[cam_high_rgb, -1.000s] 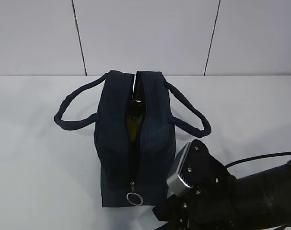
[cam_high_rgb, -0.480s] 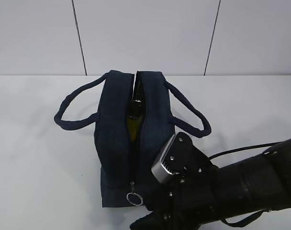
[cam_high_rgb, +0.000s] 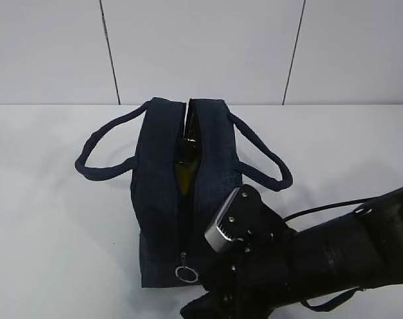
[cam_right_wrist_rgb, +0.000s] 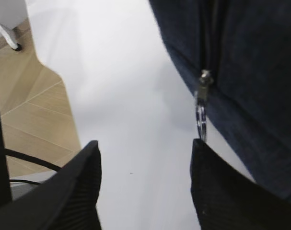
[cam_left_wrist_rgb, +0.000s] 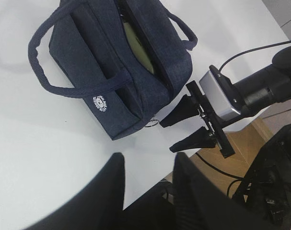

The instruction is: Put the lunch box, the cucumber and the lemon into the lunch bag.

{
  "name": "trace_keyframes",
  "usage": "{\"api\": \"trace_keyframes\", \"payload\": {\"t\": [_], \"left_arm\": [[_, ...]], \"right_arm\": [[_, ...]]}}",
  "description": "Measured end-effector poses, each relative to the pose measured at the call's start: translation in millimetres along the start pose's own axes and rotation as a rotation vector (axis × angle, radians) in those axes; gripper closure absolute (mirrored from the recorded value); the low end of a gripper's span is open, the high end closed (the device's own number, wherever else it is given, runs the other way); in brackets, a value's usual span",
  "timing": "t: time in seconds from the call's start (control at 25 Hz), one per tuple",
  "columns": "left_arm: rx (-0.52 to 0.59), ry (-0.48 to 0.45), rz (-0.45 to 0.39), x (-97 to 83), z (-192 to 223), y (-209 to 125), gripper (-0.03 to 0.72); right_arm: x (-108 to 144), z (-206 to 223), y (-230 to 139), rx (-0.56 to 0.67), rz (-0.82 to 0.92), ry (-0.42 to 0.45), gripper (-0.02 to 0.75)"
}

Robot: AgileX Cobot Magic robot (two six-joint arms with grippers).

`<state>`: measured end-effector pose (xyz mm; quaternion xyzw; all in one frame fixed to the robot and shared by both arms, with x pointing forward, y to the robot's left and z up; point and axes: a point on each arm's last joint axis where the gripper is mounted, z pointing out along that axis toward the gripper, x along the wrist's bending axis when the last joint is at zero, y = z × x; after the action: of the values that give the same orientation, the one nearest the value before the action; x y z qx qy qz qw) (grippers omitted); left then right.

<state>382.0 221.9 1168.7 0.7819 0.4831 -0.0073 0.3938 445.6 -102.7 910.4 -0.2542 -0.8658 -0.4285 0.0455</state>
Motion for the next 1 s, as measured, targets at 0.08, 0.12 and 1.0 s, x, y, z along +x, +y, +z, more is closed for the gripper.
{"api": "trace_keyframes", "payload": {"t": [0.08,0.12,1.0], "left_arm": [[0.000,0.000,0.000,0.0,0.0,0.0,0.445],[0.000,0.000,0.000,0.0,0.0,0.0,0.445],[-0.007,-0.023,-0.008,-2.1,0.0,0.6,0.445]], "right_arm": [[-1.9,0.0,-0.6,0.009,-0.001,-0.020,0.310],[-2.5,0.2,-1.1,0.013,0.000,-0.026,0.310],[-13.6,13.5,4.3,0.022,-0.017,-0.033,0.310]]}}
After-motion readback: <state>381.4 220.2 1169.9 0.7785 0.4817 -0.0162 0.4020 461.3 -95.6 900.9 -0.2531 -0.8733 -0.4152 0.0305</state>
